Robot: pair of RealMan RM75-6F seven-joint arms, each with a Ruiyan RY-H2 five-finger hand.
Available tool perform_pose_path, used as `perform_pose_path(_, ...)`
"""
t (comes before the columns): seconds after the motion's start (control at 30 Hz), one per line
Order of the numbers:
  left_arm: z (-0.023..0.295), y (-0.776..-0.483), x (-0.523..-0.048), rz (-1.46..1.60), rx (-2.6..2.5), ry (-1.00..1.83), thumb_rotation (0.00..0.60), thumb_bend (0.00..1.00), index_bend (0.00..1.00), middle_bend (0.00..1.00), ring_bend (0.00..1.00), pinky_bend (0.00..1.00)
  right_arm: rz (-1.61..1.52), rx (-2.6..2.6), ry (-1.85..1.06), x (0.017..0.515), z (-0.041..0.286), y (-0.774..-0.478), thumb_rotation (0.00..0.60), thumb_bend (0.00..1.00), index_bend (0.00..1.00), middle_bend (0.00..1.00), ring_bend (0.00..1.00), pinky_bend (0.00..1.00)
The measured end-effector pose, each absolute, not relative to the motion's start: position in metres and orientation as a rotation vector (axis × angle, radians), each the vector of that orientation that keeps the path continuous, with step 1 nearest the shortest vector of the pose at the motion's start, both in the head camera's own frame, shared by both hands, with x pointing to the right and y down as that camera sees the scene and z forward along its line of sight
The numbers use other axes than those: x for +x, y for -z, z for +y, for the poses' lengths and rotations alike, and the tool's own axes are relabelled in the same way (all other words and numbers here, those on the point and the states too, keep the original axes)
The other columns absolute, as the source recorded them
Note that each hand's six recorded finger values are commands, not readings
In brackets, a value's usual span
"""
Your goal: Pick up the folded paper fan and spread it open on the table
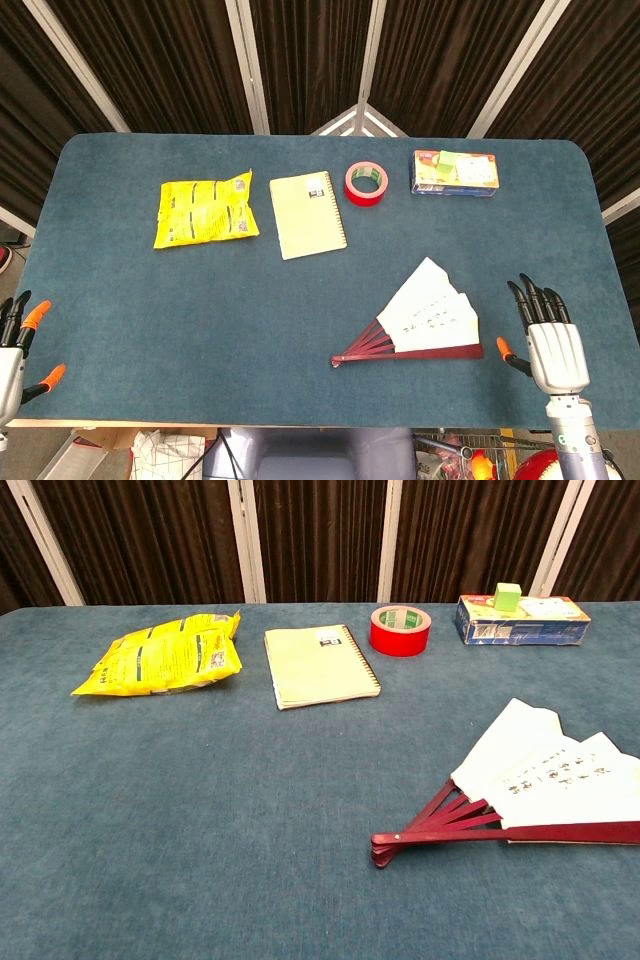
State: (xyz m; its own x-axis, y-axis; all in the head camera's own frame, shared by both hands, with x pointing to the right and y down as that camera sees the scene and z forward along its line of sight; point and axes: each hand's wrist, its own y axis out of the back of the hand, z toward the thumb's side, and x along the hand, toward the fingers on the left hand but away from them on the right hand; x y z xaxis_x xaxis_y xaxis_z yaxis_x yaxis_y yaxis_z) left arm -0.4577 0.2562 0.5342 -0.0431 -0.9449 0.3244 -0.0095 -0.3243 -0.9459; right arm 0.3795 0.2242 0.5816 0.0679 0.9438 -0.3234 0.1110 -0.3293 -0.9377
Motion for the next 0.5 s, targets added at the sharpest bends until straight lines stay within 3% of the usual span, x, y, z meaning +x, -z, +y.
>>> perform_pose_path(0.5,0.2573,-0.5341,-0.4554,1.061,-1.438,1.471,0.600,0.22,0.16,0.00,0.00,0.05,-1.108,-1.623,-1.343,0.3742,0.2277,-0.5820,0.600,0.31,0.18,0.08,0.14,0.14)
